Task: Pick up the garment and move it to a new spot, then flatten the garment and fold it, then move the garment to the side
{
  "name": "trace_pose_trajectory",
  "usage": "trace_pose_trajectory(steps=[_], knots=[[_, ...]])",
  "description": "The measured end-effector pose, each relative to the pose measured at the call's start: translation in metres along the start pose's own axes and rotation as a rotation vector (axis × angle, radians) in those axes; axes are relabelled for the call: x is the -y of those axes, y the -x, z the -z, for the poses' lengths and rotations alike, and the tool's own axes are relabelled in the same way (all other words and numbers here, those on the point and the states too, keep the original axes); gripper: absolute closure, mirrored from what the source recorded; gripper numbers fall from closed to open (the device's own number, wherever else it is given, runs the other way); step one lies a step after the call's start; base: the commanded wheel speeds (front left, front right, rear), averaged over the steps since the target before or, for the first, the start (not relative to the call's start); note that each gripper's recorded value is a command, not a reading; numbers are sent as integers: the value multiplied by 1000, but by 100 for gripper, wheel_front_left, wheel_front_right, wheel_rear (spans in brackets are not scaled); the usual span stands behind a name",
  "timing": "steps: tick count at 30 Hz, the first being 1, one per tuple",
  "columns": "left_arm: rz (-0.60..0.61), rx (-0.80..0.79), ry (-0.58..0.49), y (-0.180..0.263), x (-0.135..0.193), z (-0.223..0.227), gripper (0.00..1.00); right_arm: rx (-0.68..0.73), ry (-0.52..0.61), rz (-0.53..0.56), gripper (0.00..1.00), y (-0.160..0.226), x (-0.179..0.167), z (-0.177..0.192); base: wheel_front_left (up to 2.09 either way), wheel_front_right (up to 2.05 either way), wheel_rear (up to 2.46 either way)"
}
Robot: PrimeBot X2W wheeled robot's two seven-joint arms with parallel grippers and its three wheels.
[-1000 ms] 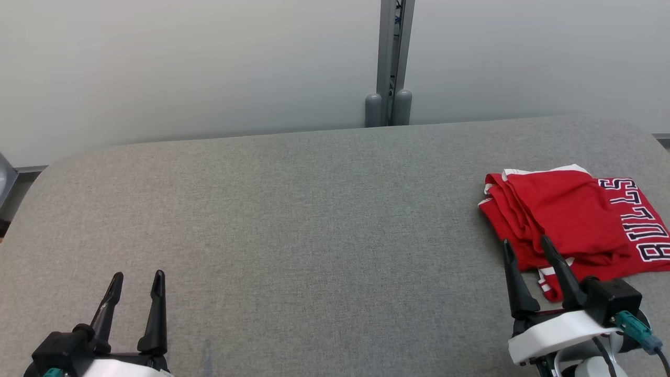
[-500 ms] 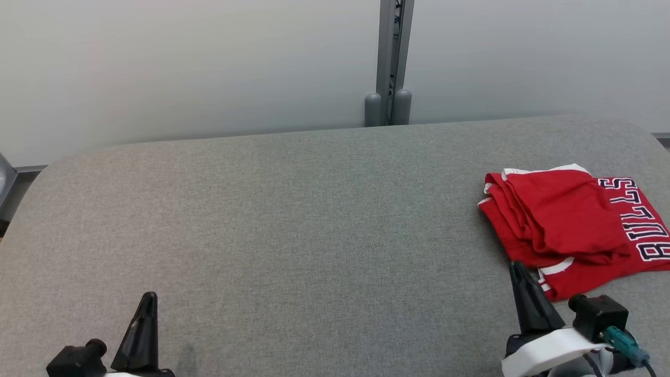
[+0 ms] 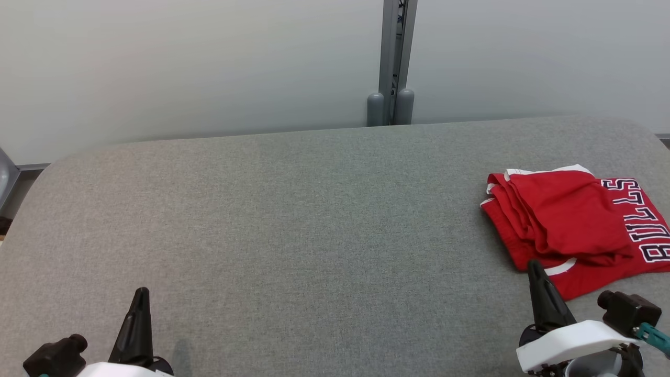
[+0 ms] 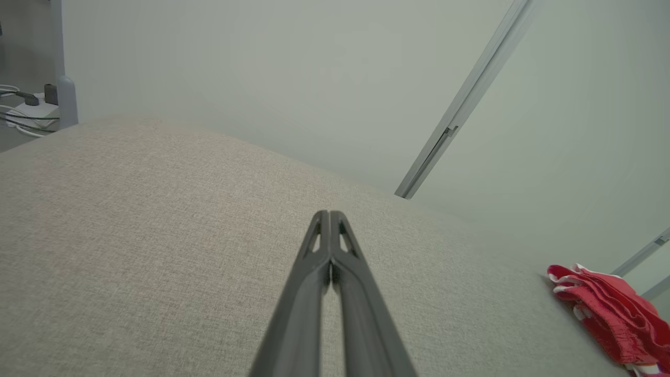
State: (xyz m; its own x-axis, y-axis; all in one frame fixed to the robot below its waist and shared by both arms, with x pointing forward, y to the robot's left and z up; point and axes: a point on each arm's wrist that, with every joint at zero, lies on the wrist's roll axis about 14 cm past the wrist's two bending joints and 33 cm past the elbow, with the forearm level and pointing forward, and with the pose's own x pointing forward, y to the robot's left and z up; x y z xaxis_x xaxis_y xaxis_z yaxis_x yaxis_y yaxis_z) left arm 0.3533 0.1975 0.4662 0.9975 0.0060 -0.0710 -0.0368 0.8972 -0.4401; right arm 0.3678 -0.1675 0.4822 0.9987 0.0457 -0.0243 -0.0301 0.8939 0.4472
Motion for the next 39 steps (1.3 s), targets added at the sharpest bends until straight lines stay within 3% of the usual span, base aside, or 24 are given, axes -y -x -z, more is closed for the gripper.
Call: trace_pose_trajectory(steps=[39], knots=[[-34, 2, 526, -16, 2, -12, 100, 15, -523, 76, 100, -7, 18, -14, 0, 0, 0]])
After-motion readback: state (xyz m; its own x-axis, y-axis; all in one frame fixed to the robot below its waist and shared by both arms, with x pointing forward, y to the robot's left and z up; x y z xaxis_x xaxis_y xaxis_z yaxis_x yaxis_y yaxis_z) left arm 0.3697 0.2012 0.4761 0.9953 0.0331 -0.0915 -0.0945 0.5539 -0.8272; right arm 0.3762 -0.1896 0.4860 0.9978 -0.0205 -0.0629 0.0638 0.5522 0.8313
